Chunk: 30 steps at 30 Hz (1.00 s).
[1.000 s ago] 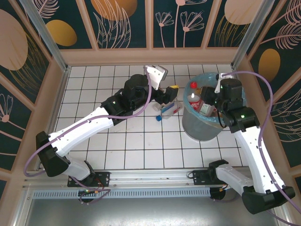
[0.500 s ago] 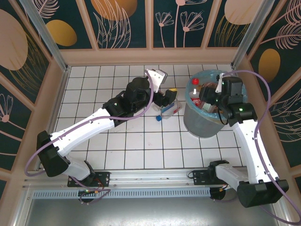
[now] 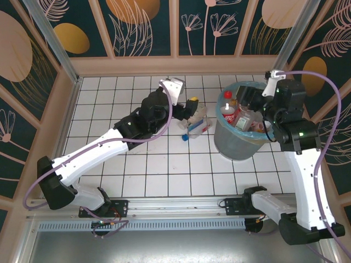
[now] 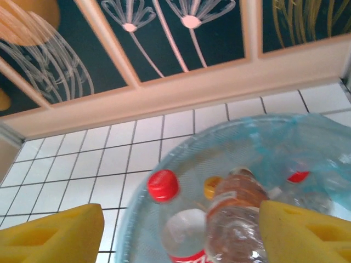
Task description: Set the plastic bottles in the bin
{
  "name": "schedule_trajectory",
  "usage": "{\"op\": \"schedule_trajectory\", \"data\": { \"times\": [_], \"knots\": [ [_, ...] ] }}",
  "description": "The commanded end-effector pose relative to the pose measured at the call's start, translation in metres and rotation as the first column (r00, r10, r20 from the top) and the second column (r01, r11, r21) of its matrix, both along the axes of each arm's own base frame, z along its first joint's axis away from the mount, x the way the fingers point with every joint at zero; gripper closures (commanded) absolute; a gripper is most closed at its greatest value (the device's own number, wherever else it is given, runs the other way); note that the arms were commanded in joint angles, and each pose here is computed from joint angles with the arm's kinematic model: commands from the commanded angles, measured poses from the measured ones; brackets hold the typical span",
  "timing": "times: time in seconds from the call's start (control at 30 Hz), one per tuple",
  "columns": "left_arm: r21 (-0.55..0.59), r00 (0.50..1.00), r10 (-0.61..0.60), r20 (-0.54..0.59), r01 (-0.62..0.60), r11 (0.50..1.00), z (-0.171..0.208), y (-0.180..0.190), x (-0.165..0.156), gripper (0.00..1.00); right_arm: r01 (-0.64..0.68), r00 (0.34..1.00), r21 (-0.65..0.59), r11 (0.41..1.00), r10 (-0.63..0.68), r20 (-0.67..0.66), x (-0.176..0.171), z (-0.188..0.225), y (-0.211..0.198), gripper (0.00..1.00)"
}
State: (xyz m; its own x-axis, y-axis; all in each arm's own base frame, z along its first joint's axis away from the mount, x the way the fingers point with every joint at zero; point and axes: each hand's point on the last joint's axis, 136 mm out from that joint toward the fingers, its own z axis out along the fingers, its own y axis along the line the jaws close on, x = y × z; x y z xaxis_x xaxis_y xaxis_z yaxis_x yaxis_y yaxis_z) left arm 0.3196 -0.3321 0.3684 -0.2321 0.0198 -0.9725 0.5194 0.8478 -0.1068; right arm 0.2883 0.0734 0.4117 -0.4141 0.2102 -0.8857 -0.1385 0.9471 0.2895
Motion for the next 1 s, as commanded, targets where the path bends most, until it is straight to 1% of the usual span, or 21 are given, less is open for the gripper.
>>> {"op": "schedule_trajectory", "data": {
  "times": [0.0, 0.1, 0.17, 0.2, 0.27, 0.37, 0.4, 0.47, 0.57, 0.67, 0.73, 0.8, 0.9, 0.97],
  "knots": [
    [0.012, 0.990, 0.138, -0.021, -0.138, 0.990, -0.009, 0.026, 0.011, 0.10, -0.082, 0.994, 0.039, 0.996, 0.078, 0.082, -0.003, 0.027, 0.032, 0.31],
    [0.048, 0.978, 0.183, -0.100, -0.179, 0.983, -0.033, 0.042, 0.023, 0.10, -0.127, 0.989, 0.001, 0.992, 0.126, 0.078, 0.003, 0.027, 0.071, 0.34],
    [0.047, 0.962, 0.228, -0.151, -0.224, 0.974, -0.048, 0.066, 0.032, 0.09, -0.156, 0.987, -0.061, 0.986, 0.158, 0.039, 0.007, 0.010, 0.106, 0.34],
    [0.040, 0.952, 0.252, -0.174, -0.249, 0.968, -0.056, 0.081, 0.037, 0.09, -0.159, 0.987, -0.099, 0.982, 0.160, 0.009, 0.012, -0.003, 0.121, 0.33],
    [0.027, 0.935, 0.296, -0.195, -0.297, 0.955, -0.067, 0.110, 0.042, 0.09, -0.144, 0.988, -0.136, 0.980, 0.136, -0.067, 0.023, -0.035, 0.142, 0.32],
    [0.049, 0.910, 0.361, -0.204, -0.359, 0.932, -0.081, 0.145, 0.044, 0.09, -0.184, 0.972, -0.117, 0.976, 0.163, -0.168, 0.030, -0.084, 0.180, 0.30],
    [0.065, 0.907, 0.373, -0.194, -0.368, 0.928, -0.084, 0.152, 0.042, 0.08, -0.200, 0.965, -0.108, 0.974, 0.176, -0.196, 0.030, -0.102, 0.193, 0.29],
    [0.101, 0.912, 0.378, -0.162, -0.366, 0.925, -0.089, 0.160, 0.037, 0.07, -0.183, 0.958, -0.091, 0.979, 0.157, -0.241, 0.031, -0.135, 0.208, 0.26],
    [0.133, 0.939, 0.319, -0.130, -0.302, 0.944, -0.095, 0.157, 0.028, 0.06, -0.113, 0.938, -0.052, 0.992, 0.089, -0.334, 0.032, -0.188, 0.214, 0.23],
    [0.170, 0.964, 0.232, -0.132, -0.209, 0.963, -0.108, 0.149, 0.018, 0.05, 0.015, 0.912, -0.047, 0.999, -0.032, -0.408, 0.033, -0.229, 0.205, 0.20],
    [0.182, 0.979, 0.152, -0.138, -0.125, 0.975, -0.113, 0.139, 0.010, 0.05, 0.091, 0.892, -0.072, 0.993, -0.113, -0.437, 0.033, -0.251, 0.196, 0.17],
    [0.175, 0.986, 0.087, -0.142, -0.062, 0.983, -0.116, 0.130, 0.004, 0.06, 0.139, 0.871, -0.111, 0.984, -0.175, -0.460, 0.035, -0.269, 0.190, 0.15],
    [0.162, 0.987, 0.025, -0.160, 0.002, 0.987, -0.120, 0.120, -0.001, 0.06, 0.200, 0.837, -0.181, 0.963, -0.264, -0.479, 0.041, -0.291, 0.182, 0.10],
    [0.155, 0.983, -0.020, -0.182, 0.048, 0.987, -0.125, 0.113, -0.005, 0.07, 0.230, 0.806, -0.233, 0.945, -0.319, -0.498, 0.043, -0.308, 0.175, 0.09]
  ]
}}
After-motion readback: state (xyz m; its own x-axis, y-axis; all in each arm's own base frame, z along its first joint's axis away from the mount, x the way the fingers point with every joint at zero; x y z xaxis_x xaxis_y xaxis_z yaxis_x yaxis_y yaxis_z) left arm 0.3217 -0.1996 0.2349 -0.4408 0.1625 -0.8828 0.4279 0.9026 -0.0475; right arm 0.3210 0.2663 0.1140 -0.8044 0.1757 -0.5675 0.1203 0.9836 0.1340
